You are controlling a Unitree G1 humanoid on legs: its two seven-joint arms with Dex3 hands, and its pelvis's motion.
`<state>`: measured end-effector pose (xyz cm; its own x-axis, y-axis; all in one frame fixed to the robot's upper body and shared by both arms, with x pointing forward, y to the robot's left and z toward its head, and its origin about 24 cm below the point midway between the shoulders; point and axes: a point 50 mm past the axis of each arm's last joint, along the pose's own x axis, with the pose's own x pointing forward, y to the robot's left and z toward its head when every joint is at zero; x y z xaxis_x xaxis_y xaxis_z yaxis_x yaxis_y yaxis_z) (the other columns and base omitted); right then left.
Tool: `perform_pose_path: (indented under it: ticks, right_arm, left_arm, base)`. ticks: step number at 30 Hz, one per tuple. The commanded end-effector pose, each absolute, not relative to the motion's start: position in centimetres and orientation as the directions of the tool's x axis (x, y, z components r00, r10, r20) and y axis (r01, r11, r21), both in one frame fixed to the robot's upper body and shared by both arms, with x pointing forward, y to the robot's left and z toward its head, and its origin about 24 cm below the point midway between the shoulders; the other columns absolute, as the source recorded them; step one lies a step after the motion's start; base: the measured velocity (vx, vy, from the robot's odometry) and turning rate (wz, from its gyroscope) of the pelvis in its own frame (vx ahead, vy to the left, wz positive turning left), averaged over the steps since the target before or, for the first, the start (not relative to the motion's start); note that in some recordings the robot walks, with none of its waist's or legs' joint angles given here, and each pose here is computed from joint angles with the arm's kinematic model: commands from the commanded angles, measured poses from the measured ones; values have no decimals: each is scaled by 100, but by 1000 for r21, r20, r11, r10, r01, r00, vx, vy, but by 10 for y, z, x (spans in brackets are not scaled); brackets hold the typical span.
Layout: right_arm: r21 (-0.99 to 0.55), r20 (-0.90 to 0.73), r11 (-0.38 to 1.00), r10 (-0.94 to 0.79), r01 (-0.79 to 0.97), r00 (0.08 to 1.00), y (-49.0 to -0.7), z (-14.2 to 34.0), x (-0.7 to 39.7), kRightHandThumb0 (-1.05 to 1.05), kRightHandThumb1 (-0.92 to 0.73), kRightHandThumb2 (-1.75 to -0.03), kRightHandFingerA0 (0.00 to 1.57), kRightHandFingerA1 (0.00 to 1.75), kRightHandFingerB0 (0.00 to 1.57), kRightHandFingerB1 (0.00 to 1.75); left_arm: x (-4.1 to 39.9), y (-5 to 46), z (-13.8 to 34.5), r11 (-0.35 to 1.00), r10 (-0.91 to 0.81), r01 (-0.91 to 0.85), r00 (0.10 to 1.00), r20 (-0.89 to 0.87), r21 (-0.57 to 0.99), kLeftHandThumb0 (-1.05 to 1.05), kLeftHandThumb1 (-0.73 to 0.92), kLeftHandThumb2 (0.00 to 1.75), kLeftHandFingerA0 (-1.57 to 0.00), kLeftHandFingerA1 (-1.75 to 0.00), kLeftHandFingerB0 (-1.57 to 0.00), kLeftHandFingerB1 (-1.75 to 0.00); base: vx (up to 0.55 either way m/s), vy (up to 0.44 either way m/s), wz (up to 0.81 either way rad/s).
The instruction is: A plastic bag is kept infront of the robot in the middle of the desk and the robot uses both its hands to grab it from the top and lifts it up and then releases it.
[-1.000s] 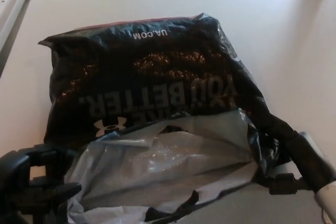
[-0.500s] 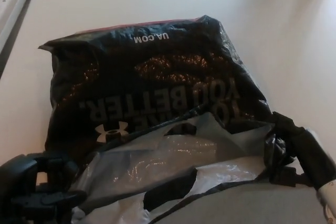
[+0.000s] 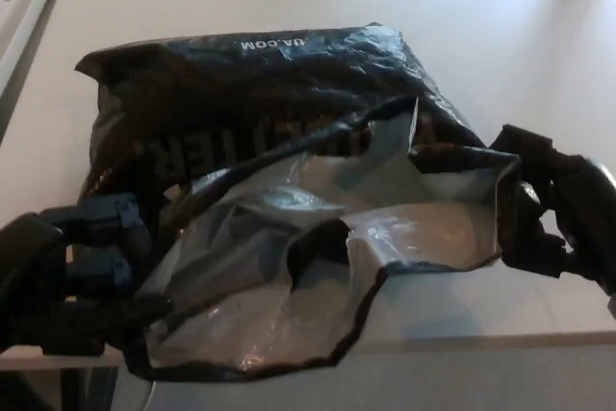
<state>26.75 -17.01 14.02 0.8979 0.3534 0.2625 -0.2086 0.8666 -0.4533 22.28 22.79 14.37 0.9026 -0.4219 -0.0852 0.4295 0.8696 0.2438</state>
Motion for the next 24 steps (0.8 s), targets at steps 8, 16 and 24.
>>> perform_pose_path:
  ticks: [8, 16, 24]
  right_arm:
    - [-462, 481, 854, 467, -239, 742, -170, 207, 236, -40, -76, -62, 88, 170, 71, 141]
    - [-439, 482, 867, 447, -233, 754, -176, 208, 234, -44, -76, -63, 90, 169, 72, 144]
    - [-370, 550, 881, 463, -293, 695, -170, 224, 212, -42, -74, -62, 90, 175, 71, 149]
  left_arm:
    - [189, 215, 231, 864, -495, 421, 805, 325, 276, -25, 59, 56, -89, -175, -65, -175]
    - [176, 211, 253, 857, -515, 459, 748, 417, 235, -22, 58, 55, -89, -175, -66, -174]
    - [140, 197, 286, 884, -466, 277, 584, 665, 376, -31, 38, 82, -129, -141, -99, -121]
  base:
    - [0, 0, 0]
    - [0, 0, 0]
    - [0, 0, 0]
